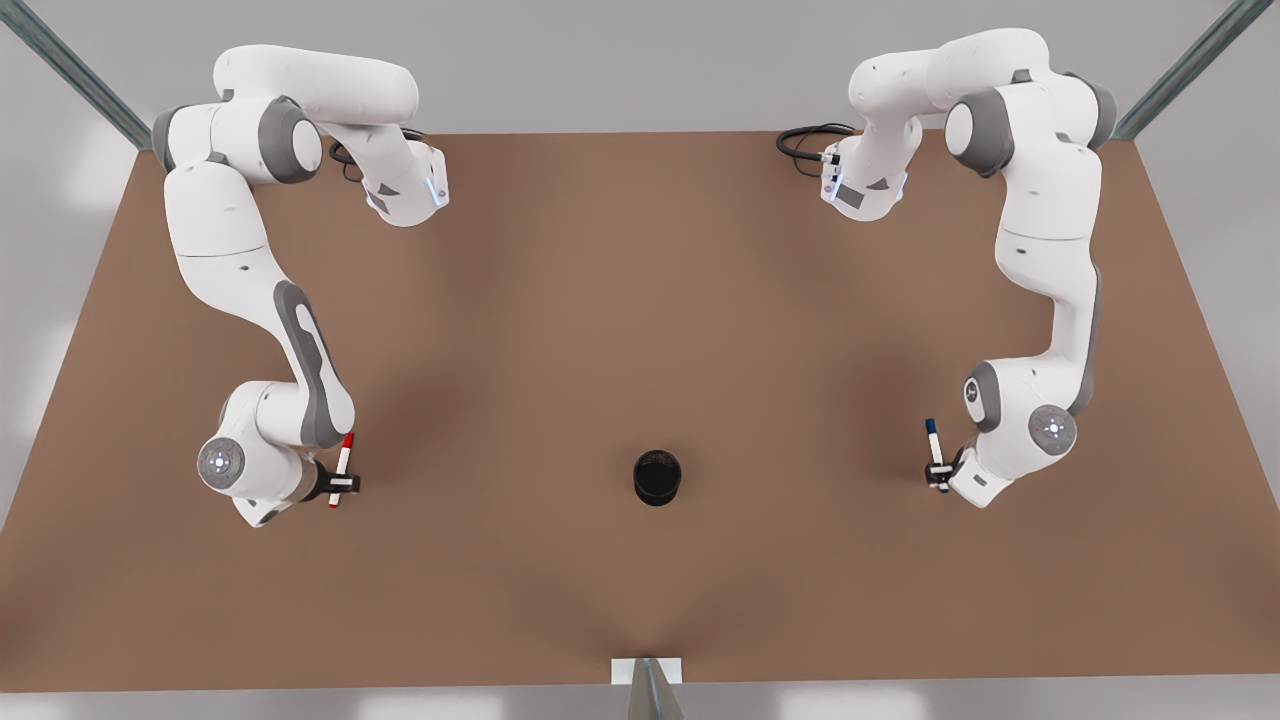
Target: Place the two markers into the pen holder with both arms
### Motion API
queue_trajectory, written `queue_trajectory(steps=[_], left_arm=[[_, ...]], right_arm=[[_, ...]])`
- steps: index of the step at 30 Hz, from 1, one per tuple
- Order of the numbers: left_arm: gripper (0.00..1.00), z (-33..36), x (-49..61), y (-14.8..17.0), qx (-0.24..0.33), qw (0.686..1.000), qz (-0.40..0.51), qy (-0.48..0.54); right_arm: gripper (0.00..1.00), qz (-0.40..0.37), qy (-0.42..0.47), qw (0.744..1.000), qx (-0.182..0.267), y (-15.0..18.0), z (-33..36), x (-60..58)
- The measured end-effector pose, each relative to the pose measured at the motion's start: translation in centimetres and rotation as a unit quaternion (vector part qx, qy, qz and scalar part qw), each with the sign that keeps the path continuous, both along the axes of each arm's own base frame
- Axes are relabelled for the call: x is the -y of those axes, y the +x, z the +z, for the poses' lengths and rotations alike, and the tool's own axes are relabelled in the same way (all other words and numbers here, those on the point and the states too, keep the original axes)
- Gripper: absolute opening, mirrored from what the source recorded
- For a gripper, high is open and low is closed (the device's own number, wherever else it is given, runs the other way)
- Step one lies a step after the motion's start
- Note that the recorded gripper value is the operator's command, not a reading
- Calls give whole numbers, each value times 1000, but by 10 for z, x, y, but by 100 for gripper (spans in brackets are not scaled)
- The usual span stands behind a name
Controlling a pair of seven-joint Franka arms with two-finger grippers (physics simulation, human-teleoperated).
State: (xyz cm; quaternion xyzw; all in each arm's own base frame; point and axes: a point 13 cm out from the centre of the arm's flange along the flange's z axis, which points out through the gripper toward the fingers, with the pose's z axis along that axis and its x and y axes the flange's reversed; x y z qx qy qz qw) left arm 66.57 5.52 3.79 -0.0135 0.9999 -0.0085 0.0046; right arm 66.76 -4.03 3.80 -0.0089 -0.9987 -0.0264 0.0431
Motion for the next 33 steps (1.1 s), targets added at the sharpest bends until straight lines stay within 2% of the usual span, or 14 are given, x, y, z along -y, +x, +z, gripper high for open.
queue_trajectory(steps=[2, 7, 9, 12, 16, 20, 24, 29, 33], left_arm=[[47, -1, 0, 0, 0, 1000, 0, 0], [43, -4, 1, 0, 0, 1000, -1, 0], [35, -5, 1, 0, 0, 1000, -2, 0], [22, -5, 0, 0, 1, 1000, -1, 1], [21, -5, 1, 0, 2, 1000, 0, 2], [21, -3, 3, 2, 3, 1000, 0, 3], [21, 3, 6, 5, 8, 1000, 1, 4], [21, 37, 39, 21, 27, 1000, -10, -3], [21, 110, 90, 44, 54, 998, -12, -39]], right_arm=[[52, 2, 0, 1000, 2, 1, 0, 0], [47, 5, 1, 1000, 3, -1, -4, 0], [44, 7, 1, 1000, 4, -1, -4, -1], [32, 9, 3, 1000, 6, 0, -4, -2], [22, 15, 5, 1000, 9, 2, -2, -5], [21, 23, 6, 999, 22, 13, 10, -9], [21, 46, 16, 995, 89, 68, 109, -41], [21, 83, 42, 988, 124, 84, 181, -102], [21, 103, 56, 984, 134, 88, 201, -139]])
